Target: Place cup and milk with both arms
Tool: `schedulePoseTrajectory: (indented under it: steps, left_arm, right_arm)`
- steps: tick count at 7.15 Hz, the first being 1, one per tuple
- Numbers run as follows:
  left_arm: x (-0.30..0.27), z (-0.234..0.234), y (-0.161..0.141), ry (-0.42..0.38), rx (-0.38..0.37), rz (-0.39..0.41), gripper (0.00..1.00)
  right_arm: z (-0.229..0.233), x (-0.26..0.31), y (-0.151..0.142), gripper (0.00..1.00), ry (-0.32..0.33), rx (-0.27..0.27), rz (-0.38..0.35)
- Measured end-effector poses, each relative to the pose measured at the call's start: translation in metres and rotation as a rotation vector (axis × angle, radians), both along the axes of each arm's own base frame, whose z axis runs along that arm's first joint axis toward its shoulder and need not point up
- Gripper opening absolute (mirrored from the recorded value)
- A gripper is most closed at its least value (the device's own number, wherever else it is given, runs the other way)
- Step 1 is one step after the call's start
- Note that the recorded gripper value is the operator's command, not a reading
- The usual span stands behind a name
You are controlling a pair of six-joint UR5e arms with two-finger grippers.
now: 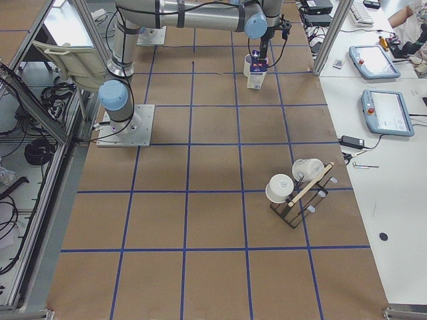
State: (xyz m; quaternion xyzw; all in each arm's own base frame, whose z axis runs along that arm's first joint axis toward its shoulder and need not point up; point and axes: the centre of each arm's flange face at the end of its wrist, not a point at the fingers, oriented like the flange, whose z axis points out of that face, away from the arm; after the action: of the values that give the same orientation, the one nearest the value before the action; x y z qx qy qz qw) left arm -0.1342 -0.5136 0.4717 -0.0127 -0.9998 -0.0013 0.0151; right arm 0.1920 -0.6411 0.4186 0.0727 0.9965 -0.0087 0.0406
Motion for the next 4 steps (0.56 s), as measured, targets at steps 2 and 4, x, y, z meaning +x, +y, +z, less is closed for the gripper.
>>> schedulePoseTrajectory:
  steps: [2,4]
  left_arm:
    - [0.0,0.0,0.001,0.0,0.001,-0.001,1.0]
    - [0.0,0.0,0.002,-0.001,0.001,-0.001,1.0]
  right_arm:
    - [0.052,-0.056,0.033,1.0,0.004,0.009,-0.004]
    - [0.073,-0.069,0.077,1.0,0.026,0.03,-0.01]
